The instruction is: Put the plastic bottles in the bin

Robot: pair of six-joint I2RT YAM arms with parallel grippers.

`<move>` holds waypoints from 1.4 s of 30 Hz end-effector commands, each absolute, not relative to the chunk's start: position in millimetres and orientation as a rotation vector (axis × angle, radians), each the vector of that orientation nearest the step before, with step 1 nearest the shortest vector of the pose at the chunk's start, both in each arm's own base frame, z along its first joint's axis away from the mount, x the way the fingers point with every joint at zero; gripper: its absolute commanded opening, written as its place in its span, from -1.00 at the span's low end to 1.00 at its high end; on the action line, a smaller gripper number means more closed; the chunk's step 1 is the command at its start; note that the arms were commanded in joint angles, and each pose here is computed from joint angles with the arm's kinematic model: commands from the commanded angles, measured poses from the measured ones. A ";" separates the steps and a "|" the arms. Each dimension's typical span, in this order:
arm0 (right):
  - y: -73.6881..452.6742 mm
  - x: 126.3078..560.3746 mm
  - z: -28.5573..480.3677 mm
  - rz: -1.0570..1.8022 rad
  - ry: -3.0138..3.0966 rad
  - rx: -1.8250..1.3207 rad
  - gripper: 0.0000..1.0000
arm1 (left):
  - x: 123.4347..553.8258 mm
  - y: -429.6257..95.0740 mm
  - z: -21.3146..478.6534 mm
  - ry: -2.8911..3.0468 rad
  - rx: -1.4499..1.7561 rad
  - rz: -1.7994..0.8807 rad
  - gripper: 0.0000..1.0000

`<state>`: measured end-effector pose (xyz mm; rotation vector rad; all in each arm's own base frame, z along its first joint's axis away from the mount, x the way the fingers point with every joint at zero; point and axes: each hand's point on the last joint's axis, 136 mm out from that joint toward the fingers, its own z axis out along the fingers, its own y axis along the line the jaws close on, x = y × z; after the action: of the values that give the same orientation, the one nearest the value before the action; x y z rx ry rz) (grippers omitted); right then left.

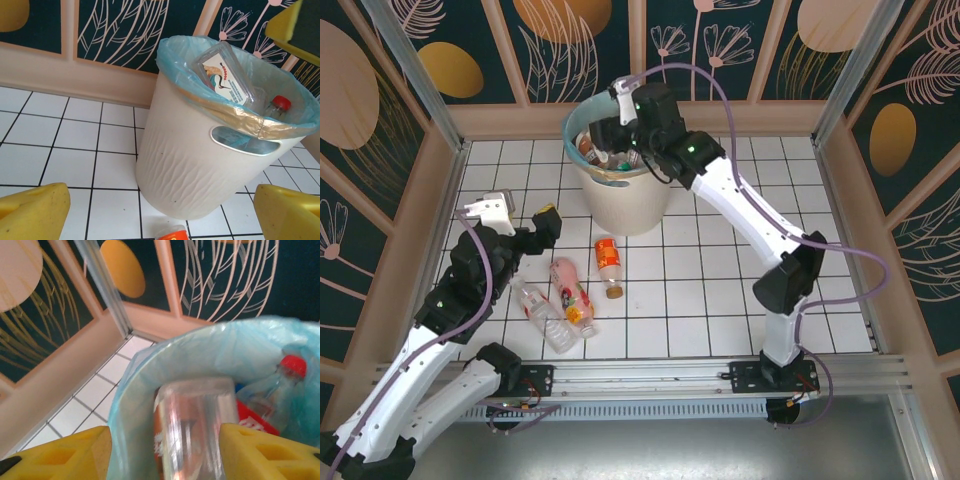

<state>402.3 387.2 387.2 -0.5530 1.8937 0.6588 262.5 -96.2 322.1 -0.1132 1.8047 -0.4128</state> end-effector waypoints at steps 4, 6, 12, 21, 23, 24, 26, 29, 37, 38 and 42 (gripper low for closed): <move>395.9 313.7 363.1 0.713 1.767 -0.726 0.14 | 260.9 -94.9 311.0 1.861 -0.158 -0.429 0.88; 385.3 294.3 344.8 0.693 1.743 -0.725 0.18 | 262.8 -99.3 305.9 1.884 -0.147 -0.437 0.88; 349.4 270.1 271.1 0.699 1.931 -0.595 0.22 | 269.9 -115.1 271.0 2.001 -0.130 -0.464 0.87; 363.7 243.1 158.1 0.718 2.251 -0.477 0.34 | 272.0 -126.2 212.0 2.150 -0.153 -0.478 0.85; 372.5 241.6 143.0 0.703 2.290 -0.478 0.36 | 270.6 -125.7 201.5 2.164 -0.168 -0.481 0.85; 377.2 240.8 135.0 0.695 2.315 -0.483 0.38 | 269.5 -125.4 195.4 2.171 -0.177 -0.484 0.84; 383.4 240.3 119.2 0.679 2.364 -0.486 0.40 | 267.9 -124.1 184.3 2.182 -0.195 -0.485 0.84; 390.2 241.3 96.8 0.651 2.423 -0.494 0.44 | 265.2 -122.6 168.1 2.203 -0.208 -0.479 0.84; 403.7 249.2 55.3 0.578 2.519 -0.546 0.49 | 261.6 -118.5 148.6 2.243 -0.230 -0.451 0.84; 404.1 249.6 49.2 0.580 2.536 -0.548 0.49 | 261.2 -117.7 148.3 2.239 -0.231 -0.450 0.84; 402.3 250.0 30.1 0.604 2.604 -0.548 0.42 | 261.3 -116.6 150.4 2.228 -0.230 -0.448 0.84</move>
<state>249.9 403.8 39.1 -0.5653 2.5429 0.5851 257.8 -119.2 145.3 -0.2035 2.2654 -0.4398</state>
